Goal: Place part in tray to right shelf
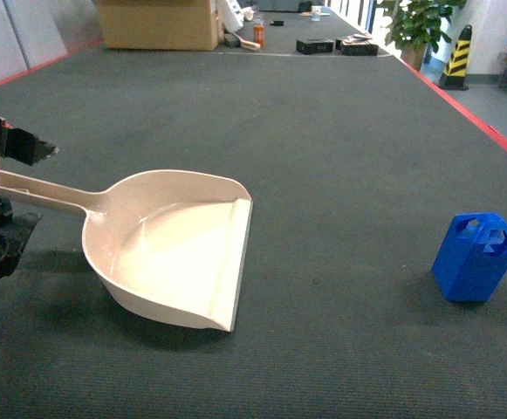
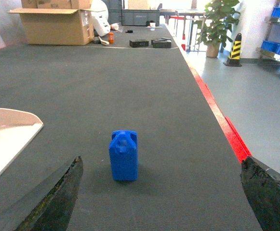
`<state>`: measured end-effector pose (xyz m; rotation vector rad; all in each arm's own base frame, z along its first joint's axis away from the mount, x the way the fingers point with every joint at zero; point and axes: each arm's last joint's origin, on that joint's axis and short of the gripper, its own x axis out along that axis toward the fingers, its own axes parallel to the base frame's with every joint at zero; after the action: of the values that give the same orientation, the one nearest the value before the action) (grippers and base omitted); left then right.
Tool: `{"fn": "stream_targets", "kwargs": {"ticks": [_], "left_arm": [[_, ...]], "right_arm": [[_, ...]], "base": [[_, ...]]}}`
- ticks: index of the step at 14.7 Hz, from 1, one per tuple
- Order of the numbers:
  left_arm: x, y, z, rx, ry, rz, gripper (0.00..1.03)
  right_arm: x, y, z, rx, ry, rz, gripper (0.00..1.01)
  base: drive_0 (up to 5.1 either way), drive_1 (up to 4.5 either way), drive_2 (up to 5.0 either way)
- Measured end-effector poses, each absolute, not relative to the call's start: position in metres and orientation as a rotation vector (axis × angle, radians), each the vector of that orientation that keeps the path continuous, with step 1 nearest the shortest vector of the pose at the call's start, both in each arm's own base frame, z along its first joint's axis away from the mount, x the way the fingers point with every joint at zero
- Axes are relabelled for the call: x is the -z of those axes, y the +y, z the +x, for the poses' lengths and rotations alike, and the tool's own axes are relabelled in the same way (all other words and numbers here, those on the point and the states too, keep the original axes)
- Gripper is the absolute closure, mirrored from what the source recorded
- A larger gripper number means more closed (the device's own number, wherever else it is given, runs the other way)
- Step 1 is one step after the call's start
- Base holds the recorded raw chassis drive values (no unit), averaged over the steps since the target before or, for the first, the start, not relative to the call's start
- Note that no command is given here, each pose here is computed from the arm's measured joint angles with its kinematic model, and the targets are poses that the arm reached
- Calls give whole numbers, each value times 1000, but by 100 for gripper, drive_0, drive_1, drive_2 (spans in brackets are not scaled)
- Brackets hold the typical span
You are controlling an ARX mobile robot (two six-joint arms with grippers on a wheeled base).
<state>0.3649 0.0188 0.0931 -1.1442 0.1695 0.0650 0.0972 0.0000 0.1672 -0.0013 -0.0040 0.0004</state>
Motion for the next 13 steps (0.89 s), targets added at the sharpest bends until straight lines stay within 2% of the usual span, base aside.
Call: {"fn": "stream_targets", "kwargs": {"ticks": [3,4,5,6,8,11,13], "left_arm": [[-88,20,382,-23,155,-1187,7],[-88,22,388,43,120,-1239,43],[-75,23,389,59,151,-1286,81],[-74,19,377,50,184,-1334,85],[-120,5,348,136,142,-1365,85],[-133,-27,332,226,200,-1397,86],[-135,-35,329,246,211,-1399,86]], "right_arm": [[-167,0,97,0,-4,-1,3],[-167,0,97,0,-4,-1,3],[-167,0,97,0,-4,-1,3],[-167,0,97,0,-4,-1,3],[-167,0,97,0,-4,-1,3],[-167,0,97,0,-4,-1,3],[-167,0,97,0,-4,-1,3]], "base": [[0,0,0],[0,0,0],[0,0,0],[0,0,0],[0,0,0],[0,0,0],[0,0,0]]}}
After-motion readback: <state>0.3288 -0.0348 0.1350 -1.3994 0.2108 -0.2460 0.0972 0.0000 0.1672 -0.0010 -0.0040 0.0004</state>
